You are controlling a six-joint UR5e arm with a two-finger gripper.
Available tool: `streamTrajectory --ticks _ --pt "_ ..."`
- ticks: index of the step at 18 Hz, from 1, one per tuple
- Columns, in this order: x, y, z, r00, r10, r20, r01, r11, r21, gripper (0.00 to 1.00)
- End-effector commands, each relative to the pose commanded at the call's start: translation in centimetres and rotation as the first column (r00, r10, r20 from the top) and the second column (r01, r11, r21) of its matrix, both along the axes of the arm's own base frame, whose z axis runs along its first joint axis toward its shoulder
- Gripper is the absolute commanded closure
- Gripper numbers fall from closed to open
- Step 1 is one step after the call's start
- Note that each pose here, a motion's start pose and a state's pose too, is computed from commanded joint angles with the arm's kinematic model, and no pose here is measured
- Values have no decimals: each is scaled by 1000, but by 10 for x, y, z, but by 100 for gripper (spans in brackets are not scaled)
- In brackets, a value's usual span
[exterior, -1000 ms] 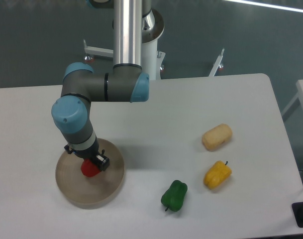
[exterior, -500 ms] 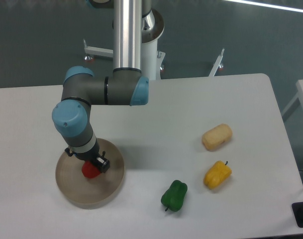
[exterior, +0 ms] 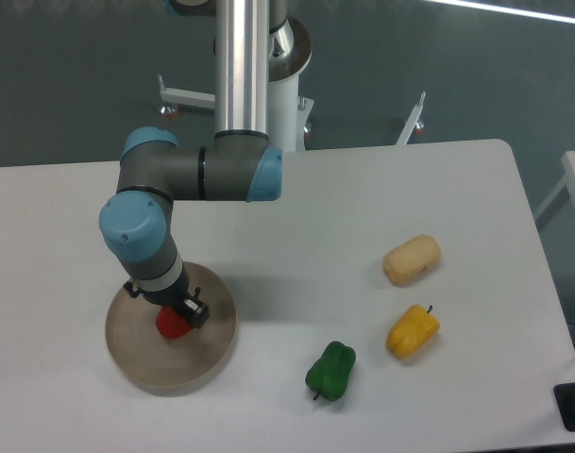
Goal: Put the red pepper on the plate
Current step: 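Lower the red pepper onto the plate and hold it there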
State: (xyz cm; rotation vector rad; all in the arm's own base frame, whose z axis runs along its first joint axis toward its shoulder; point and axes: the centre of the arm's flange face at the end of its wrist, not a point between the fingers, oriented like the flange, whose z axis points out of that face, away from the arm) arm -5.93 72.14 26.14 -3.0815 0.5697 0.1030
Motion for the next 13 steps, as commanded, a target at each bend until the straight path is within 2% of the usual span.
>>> streamTrajectory --ticks 1,4,7,13 --pt "0 -1 0 1000 1 0 -1 1000 0 18" --pt "0 0 1 1000 0 1 0 1000 2 14" --pt "0 0 2 1000 -2 -1 2 1000 3 1" --pt "1 -2 15 1000 -5 -3 5 1000 15 0"
